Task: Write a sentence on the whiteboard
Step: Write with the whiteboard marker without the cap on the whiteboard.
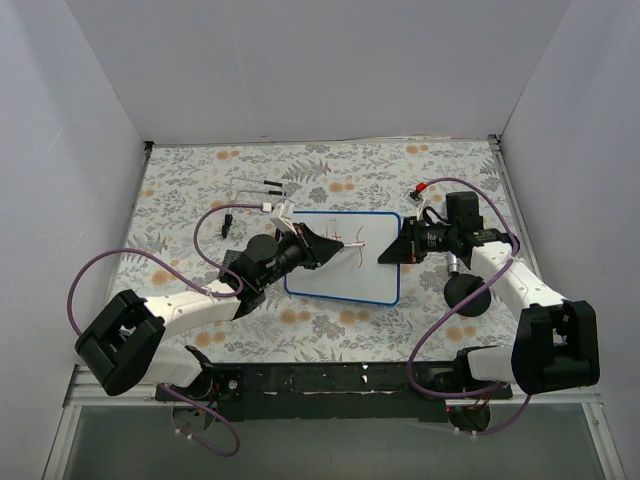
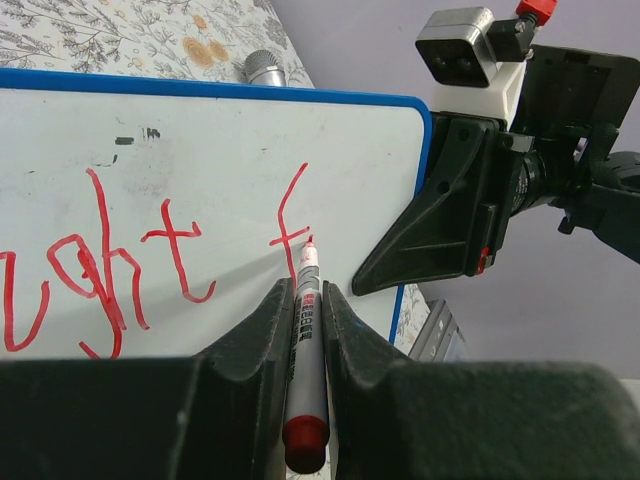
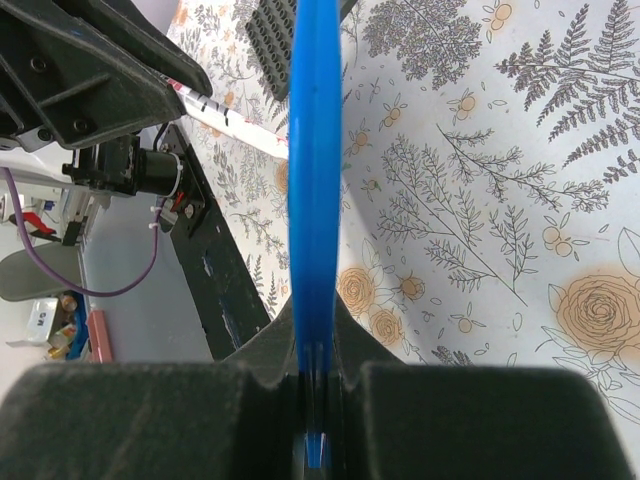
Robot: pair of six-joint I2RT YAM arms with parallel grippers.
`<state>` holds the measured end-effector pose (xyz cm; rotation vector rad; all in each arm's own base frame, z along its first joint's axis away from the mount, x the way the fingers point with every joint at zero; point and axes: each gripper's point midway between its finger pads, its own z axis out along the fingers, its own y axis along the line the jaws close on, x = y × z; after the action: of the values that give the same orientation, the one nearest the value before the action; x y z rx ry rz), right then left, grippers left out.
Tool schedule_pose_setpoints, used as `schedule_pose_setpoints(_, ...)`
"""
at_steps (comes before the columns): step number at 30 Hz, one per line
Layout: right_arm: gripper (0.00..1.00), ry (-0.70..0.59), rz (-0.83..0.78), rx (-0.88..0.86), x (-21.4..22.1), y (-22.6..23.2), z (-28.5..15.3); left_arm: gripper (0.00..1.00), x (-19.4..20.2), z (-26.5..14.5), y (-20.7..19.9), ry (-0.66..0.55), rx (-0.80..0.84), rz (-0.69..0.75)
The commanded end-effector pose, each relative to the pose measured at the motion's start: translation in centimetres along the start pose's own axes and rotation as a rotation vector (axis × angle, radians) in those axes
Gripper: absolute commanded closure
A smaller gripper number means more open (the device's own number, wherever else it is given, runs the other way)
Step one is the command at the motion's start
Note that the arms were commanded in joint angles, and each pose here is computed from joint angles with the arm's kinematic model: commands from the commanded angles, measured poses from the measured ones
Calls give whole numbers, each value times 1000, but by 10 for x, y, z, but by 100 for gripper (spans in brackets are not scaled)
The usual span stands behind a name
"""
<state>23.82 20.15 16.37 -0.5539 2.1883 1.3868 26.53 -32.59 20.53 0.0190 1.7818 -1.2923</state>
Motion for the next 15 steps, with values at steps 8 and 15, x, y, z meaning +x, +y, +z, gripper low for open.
schedule_pose_setpoints(8,99,-41,-85,-69,-15,19,-5,100,9,-6,-4,53,10,9)
schedule_pose_setpoints(15,99,-43,-86,-68,-16,19,-5,100,16,-9,-5,80,24,-2)
